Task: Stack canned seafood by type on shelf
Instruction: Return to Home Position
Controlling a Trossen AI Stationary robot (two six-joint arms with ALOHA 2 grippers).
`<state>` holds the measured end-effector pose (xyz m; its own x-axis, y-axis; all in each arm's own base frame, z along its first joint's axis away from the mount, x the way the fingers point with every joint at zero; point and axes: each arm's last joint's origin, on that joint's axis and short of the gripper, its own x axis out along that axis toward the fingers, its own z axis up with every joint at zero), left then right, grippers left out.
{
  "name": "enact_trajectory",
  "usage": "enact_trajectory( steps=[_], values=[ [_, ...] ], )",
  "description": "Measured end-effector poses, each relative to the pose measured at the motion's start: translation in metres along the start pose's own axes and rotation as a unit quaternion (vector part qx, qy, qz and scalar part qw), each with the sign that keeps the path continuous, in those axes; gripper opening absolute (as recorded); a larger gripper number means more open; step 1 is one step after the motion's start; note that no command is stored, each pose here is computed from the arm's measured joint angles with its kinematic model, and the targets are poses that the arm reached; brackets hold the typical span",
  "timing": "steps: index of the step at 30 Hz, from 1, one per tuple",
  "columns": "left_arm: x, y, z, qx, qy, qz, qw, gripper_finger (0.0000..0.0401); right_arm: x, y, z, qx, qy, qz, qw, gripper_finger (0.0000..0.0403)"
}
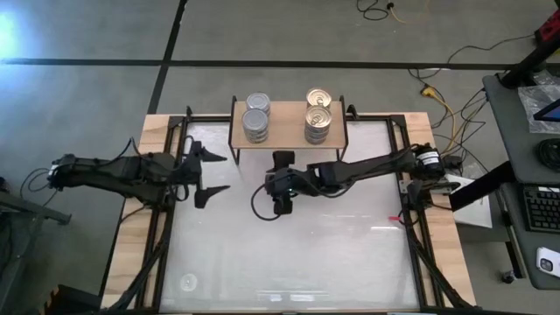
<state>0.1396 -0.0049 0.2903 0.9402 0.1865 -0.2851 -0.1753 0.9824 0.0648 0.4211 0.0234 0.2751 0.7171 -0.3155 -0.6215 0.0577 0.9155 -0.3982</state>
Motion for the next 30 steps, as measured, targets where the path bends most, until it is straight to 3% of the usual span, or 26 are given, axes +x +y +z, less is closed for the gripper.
enact_trajectory(
  steps=[4,8,17,24,30],
  values=[
    [-0.003,0.002,-0.002,-0.046,0.007,0.012,0.999,0.0398,-0.003,-0.005,0.0,-0.007,-0.044,-0.014,0.999,0.0225],
    [-0.002,0.001,-0.01,-0.033,0.026,-0.003,0.999,0.0398,-0.016,-0.012,-0.01,-0.005,-0.087,-0.017,0.996,0.0219],
    [0.014,-0.007,-0.038,-0.033,-0.062,-0.062,0.996,0.0398,-0.083,-0.023,-0.074,0.035,-0.215,-0.04,0.975,0.022],
    [0.02,-0.009,-0.063,-0.072,-0.098,-0.09,0.988,0.0398,-0.122,-0.027,-0.129,0.141,-0.25,-0.028,0.958,0.0221],
    [0.02,-0.013,-0.067,-0.07,-0.121,-0.145,0.979,0.0398,-0.142,-0.031,-0.148,0.236,-0.274,-0.007,0.932,0.0219]
  ],
)
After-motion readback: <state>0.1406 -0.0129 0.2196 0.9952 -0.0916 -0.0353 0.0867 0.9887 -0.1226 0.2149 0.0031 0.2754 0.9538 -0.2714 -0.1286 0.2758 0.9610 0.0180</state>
